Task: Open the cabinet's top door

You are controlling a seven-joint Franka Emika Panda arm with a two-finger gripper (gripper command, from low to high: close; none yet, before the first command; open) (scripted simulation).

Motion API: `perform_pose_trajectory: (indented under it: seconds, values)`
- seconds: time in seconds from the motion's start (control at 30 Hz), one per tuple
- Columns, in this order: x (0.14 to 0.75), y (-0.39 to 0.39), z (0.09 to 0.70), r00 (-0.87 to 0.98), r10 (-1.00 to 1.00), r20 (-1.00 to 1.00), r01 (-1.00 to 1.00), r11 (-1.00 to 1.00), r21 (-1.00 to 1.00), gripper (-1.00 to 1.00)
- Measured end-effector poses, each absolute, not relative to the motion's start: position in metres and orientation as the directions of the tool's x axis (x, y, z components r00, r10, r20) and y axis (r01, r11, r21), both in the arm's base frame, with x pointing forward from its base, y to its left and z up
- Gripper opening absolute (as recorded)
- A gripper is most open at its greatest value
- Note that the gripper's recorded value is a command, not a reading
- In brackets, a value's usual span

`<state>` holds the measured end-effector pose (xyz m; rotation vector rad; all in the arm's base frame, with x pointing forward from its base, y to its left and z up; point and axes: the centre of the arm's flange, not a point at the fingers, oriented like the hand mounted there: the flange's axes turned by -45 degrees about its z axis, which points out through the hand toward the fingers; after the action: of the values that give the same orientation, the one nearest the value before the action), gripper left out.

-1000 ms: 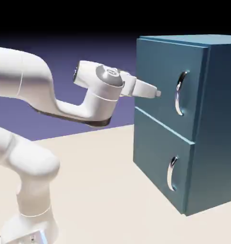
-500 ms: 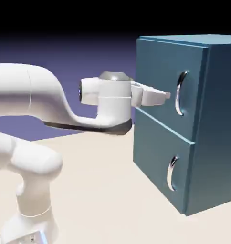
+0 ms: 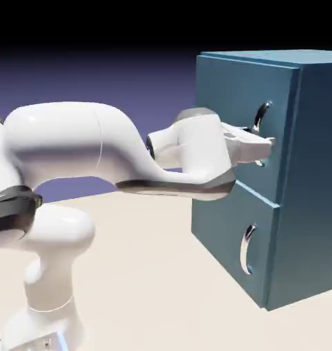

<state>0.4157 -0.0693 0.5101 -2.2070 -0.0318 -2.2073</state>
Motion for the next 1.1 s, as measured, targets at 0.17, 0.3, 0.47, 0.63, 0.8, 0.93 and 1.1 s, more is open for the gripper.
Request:
perform_pose_trajectory:
  seconds: [0.17, 0.3, 0.47, 0.63, 0.8, 0.93, 1.1]
  values:
    - [0.383, -0.057, 0.51, 0.0, 0.002, 1.0, -0.055, -0.998, 0.002, -1.0]
    - [0.358, -0.045, 0.51, 0.0, 0.001, 1.0, -0.122, -0.993, 0.001, -1.0]
    - [0.329, -0.028, 0.51, 0.0, 0.001, 1.0, -0.201, -0.98, 0.001, -1.0]
    - [0.3, -0.007, 0.51, 0.0, 0.001, 1.0, -0.286, -0.958, 0.001, -1.0]
    - [0.274, 0.014, 0.51, 0.0, 0.001, 1.0, -0.362, -0.932, 0.001, -1.0]
    - [0.257, 0.03, 0.51, 0.0, 0.001, 1.0, -0.414, -0.91, 0.001, -1.0]
    - [0.238, 0.051, 0.51, 0.0, 0.001, 1.0, -0.475, -0.88, 0.001, -1.0]
